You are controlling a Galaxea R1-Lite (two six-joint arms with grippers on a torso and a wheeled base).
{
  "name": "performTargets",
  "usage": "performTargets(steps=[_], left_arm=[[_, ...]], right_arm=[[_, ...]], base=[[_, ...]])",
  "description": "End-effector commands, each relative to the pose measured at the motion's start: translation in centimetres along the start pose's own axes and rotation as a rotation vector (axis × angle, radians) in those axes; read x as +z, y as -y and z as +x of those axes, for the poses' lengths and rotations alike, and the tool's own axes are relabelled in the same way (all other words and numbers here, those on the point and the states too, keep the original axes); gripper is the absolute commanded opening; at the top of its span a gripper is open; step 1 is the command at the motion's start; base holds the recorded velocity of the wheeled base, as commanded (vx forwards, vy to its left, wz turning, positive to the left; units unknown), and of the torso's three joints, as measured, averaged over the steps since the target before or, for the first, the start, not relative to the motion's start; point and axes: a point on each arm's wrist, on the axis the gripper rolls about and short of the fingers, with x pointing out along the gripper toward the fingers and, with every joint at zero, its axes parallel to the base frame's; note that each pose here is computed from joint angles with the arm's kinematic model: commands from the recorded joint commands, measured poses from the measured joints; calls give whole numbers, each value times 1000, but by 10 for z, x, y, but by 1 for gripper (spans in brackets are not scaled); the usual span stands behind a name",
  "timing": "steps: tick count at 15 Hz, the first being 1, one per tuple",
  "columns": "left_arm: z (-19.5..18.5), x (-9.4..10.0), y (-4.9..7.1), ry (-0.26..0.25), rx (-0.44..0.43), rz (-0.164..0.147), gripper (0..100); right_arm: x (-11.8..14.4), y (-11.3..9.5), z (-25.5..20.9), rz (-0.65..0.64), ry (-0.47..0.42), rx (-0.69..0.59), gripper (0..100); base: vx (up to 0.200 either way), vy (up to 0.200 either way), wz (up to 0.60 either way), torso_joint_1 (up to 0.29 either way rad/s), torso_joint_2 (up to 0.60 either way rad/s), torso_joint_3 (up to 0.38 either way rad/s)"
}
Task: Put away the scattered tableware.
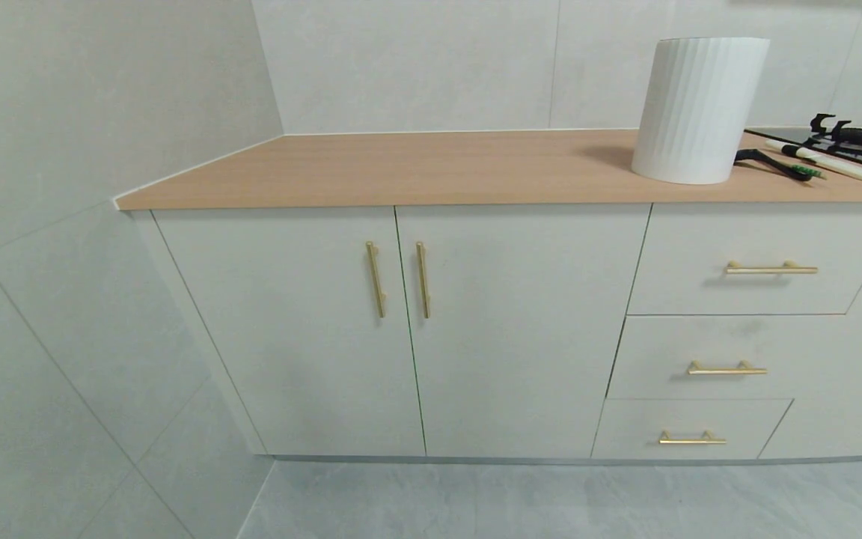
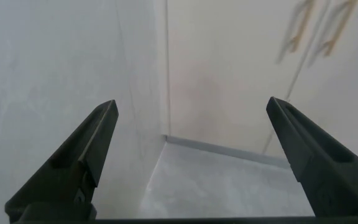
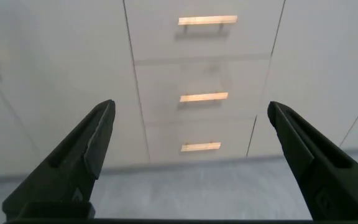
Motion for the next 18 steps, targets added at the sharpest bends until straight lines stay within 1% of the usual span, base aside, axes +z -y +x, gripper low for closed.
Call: performTargets(steps=[1,2,3,4,5,6,7,8,11,18], left_arm=[[11,-27,3,-10,-26,22,100],[14,-29,4,23,-52,11,100],[14,-28,5,30,-69,7,100],[13,-29,5,15,-108,-8,100],[13,-30,6,10,-122,-11,100],[13,-31,7,-5,-154,-2,100],[13,-32,7,-11,-186,21,100],[13,-32,7,-11,-187,33,100],[13,-33,7,-14,-186,20,100],[13,-32,7,-13,-186,16,100]], right_arm=[[-17,-1,1,-30,-65,8,100],[-17,-1,1,-33,-65,8,100],[-17,-1,1,-34,-65,9,100],[-17,-1,1,-35,-65,31,100],[-17,-1,1,-35,-64,40,100],[-20,-2,1,-40,-97,68,100],[-22,-3,1,-47,-114,99,100],[-22,-3,1,-56,-108,106,100],[-21,-3,1,-57,-106,117,100],[-21,-3,1,-55,-106,118,100]], base=[[0,0,0,0,0,0],[0,0,0,0,0,0],[0,0,0,0,0,0],[0,0,0,0,0,0],[0,0,0,0,0,0],[0,0,0,0,0,0],[0,0,0,0,0,0],[0,0,0,0,0,0],[0,0,0,0,0,0],[0,0,0,0,0,0]])
